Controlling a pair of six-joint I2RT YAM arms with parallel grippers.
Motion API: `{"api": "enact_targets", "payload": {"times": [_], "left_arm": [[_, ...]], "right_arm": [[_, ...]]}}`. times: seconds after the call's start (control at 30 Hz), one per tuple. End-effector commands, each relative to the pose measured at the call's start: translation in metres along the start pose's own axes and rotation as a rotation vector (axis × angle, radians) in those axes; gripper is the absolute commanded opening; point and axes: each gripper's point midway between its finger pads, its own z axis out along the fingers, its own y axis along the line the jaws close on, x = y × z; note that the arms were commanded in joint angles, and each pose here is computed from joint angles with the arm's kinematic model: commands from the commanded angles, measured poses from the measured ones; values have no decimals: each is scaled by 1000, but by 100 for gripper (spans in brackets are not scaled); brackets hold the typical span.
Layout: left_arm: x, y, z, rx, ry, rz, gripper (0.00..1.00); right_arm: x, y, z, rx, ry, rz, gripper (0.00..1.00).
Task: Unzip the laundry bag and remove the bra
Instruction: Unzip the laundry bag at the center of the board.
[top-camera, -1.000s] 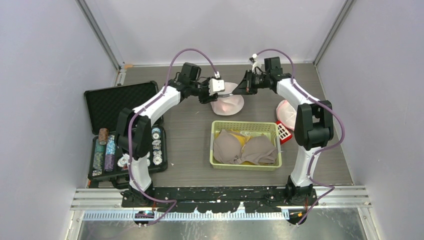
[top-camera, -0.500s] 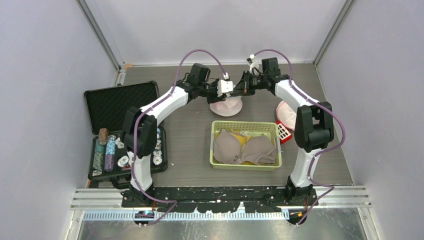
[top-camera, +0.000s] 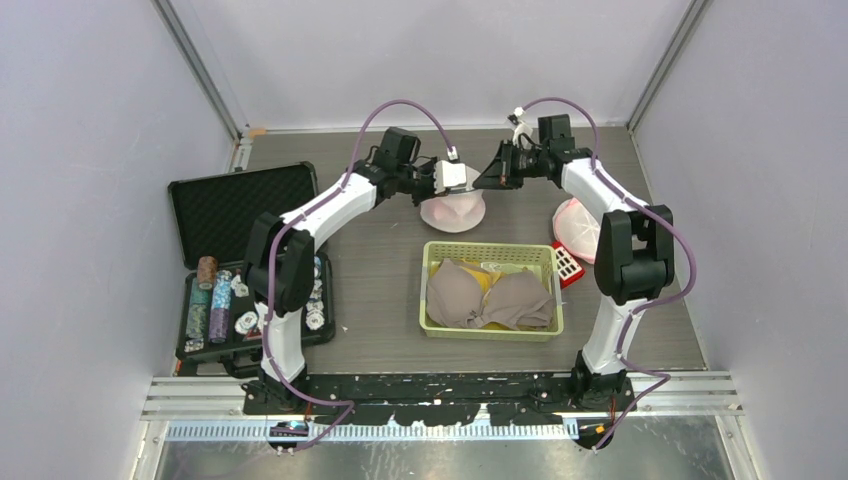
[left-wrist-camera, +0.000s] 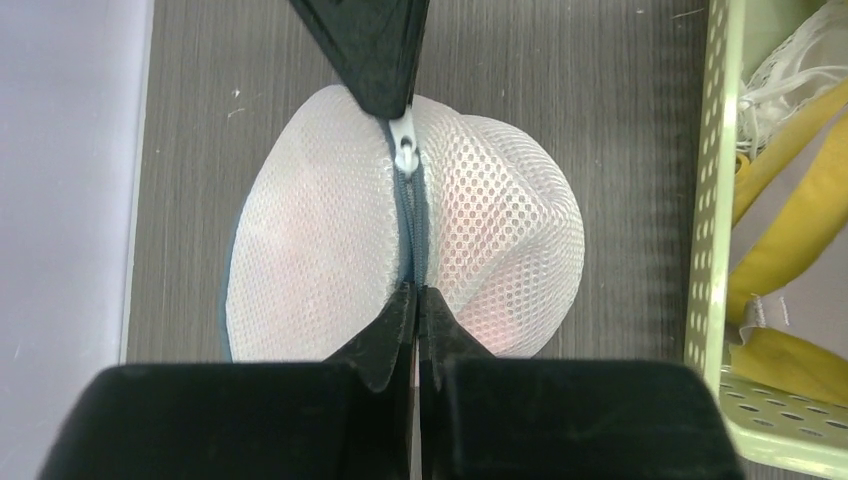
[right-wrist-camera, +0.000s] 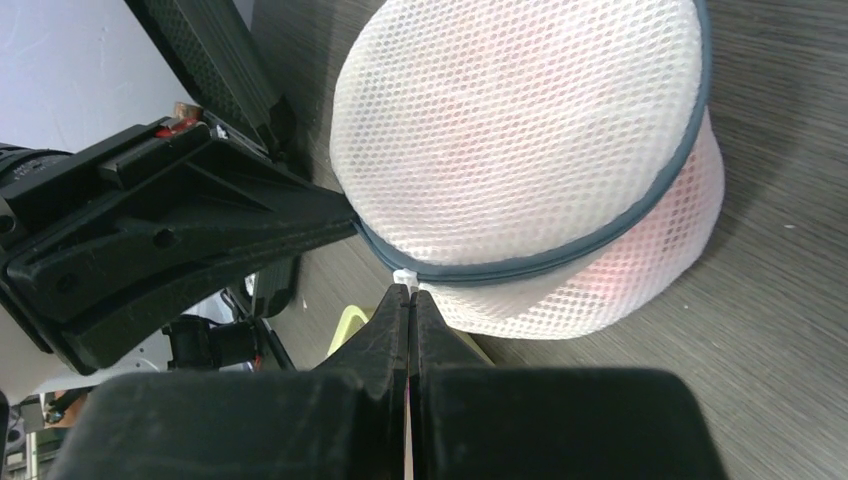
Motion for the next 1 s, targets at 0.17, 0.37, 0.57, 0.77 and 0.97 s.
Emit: {"api": "enact_targets", "payload": {"times": [0.17, 0.37, 0.57, 0.77, 0.97], "left_arm": [[22, 12, -18, -44, 58, -4, 0], [22, 14, -25, -43, 45, -42, 0], [-10, 11, -36, -24, -32, -41, 35], [-36, 7, -37, -24, -73, 48, 44], [-53, 3, -24, -2, -98, 131, 46]], "right_arm": [[-28, 6, -28, 12, -55, -111, 1], [-37, 14, -26, 0, -62, -125, 1], [-24, 34, -18, -39, -40, -127, 1], [-18, 45, -11, -54, -32, -134, 1], [-17, 50, -8, -57, -30, -139, 1]]}}
